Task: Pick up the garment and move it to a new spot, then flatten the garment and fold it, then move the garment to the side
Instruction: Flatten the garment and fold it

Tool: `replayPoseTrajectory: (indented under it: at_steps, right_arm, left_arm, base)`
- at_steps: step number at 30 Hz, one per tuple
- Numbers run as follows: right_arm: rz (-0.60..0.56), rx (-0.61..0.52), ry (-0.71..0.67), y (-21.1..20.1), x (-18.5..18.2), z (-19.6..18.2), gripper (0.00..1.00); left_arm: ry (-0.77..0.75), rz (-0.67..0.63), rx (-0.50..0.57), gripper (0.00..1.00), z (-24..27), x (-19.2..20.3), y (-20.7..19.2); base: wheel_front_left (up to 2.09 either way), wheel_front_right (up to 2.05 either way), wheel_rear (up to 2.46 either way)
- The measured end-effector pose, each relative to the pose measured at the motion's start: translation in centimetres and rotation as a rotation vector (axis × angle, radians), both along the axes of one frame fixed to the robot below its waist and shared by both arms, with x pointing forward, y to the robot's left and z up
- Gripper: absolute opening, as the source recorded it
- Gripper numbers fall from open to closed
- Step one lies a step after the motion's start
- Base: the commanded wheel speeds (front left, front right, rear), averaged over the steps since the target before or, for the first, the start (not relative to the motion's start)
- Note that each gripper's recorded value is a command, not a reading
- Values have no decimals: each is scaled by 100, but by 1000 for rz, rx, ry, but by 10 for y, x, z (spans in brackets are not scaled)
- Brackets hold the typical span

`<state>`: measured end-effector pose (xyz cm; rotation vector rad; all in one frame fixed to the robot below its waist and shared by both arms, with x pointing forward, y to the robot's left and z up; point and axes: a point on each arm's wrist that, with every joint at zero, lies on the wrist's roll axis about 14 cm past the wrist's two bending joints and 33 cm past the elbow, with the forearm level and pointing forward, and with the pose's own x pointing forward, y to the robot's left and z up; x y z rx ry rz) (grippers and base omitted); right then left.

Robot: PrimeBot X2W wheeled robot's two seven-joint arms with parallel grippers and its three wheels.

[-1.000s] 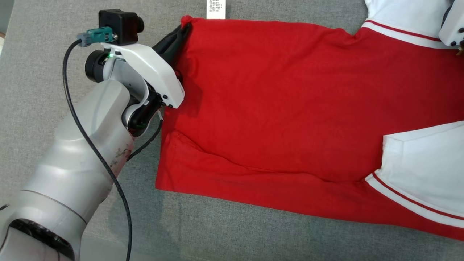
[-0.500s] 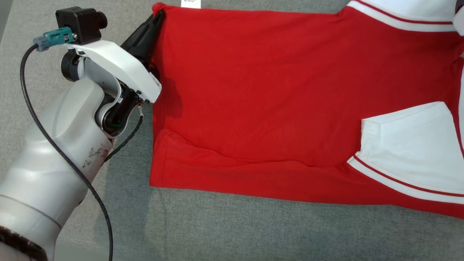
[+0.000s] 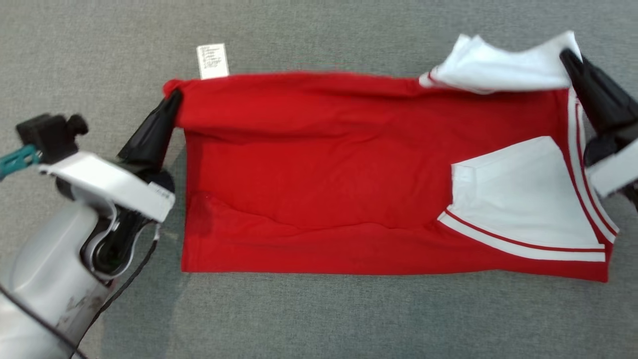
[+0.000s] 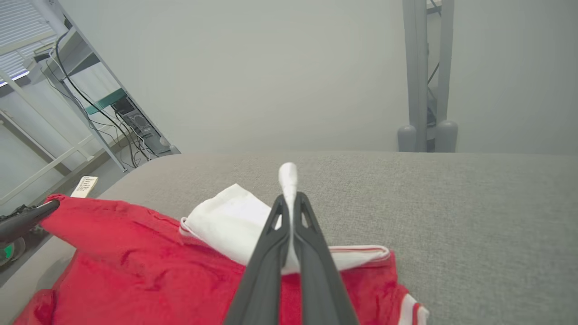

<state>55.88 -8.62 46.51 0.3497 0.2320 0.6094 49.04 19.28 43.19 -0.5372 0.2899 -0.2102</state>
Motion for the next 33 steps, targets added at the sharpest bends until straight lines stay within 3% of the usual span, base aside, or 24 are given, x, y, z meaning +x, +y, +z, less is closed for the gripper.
replayPoseTrajectory:
  at_steps: [10,17,18,19,20,21,22,25,33]
  right_arm:
    - [-112,118,182,-24,-89,-37,0]
    - [-191,138,272,-30,-121,-54,0]
    - [-193,139,280,-28,-124,-55,0]
    - [-200,139,289,-28,-126,-57,0]
    - [-208,138,290,-28,-128,-57,20]
    - [-215,136,284,-28,-128,-57,50]
    - [-219,137,282,-27,-128,-56,100]
    - [-254,109,230,-34,-124,-49,100]
    - [-404,27,-76,-65,-103,0,100]
  left_arm:
    - [52,43,-62,0,-17,-44,-2]
    - [113,32,-49,0,-35,-62,-11]
    - [127,32,-47,7,-39,-64,-12]
    - [138,32,-46,31,-42,-66,-13]
    - [149,36,-38,71,-46,-68,-13]
    - [156,32,-20,100,-49,-70,-13]
    - [156,27,-4,100,-50,-70,-14]
    - [132,62,59,100,-45,-64,-3]
    - [-162,270,175,100,33,-40,31]
  base:
    - [0,0,0]
    - [0,0,0]
    - [0,0,0]
    - [0,0,0]
    - [0,0,0]
    - [0,0,0]
    - [0,0,0]
    - [0,0,0]
    - [0,0,0]
